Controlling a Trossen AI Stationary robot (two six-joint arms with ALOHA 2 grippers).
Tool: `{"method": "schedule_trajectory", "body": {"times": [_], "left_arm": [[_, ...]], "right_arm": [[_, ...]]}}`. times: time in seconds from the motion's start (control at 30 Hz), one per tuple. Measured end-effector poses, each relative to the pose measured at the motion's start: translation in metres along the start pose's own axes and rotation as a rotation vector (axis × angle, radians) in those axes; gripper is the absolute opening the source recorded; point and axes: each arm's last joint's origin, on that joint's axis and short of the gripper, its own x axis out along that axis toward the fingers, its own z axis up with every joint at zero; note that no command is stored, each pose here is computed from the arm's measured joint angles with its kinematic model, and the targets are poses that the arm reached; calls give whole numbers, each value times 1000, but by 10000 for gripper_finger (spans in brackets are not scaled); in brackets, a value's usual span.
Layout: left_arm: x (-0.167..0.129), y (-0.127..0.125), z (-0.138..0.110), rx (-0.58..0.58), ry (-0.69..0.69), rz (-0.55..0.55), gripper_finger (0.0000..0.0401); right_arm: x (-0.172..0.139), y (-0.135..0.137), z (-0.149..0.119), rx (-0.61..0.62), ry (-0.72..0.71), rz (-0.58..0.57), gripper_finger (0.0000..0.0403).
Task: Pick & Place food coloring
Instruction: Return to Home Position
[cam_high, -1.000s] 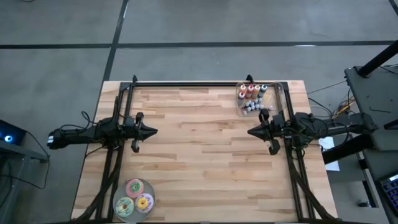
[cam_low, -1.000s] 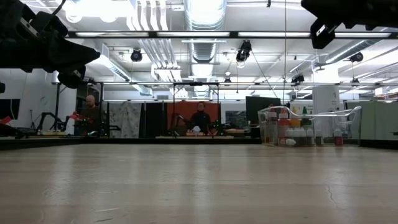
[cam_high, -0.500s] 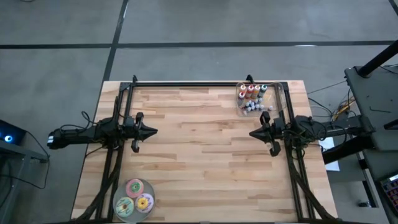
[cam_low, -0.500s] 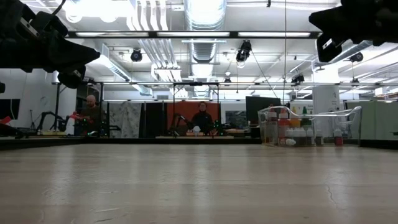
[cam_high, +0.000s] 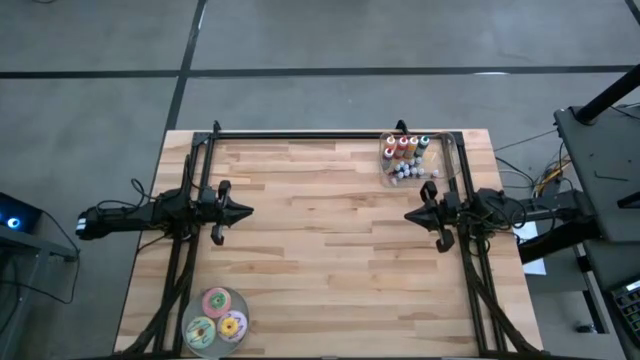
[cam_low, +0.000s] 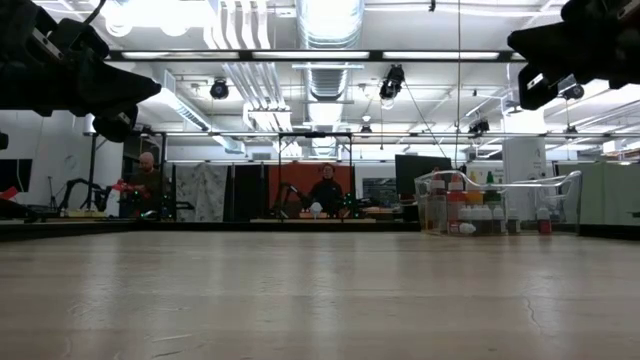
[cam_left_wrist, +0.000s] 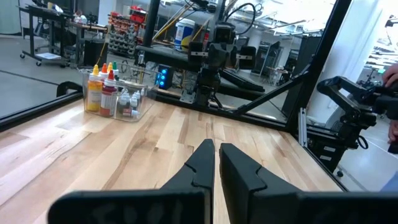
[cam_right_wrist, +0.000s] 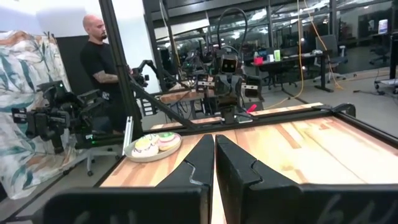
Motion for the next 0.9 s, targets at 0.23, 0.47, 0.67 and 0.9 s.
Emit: {"method": "schedule_trajectory", "body": {"times": [0.23,0.47,0.67,0.9], "left_arm": [[0,0,0,0,0,0,0],[0,0,0,0,0,0,0],[0,0,0,0,0,0,0],[0,0,0,0,0,0,0]], "right_arm": [[-3,-1,-6,0,-11,3,9],[-5,-2,-9,0,-13,4,9],[-5,-3,-14,0,1,1,9],[-5,-3,-15,-3,14,-2,9]]}}
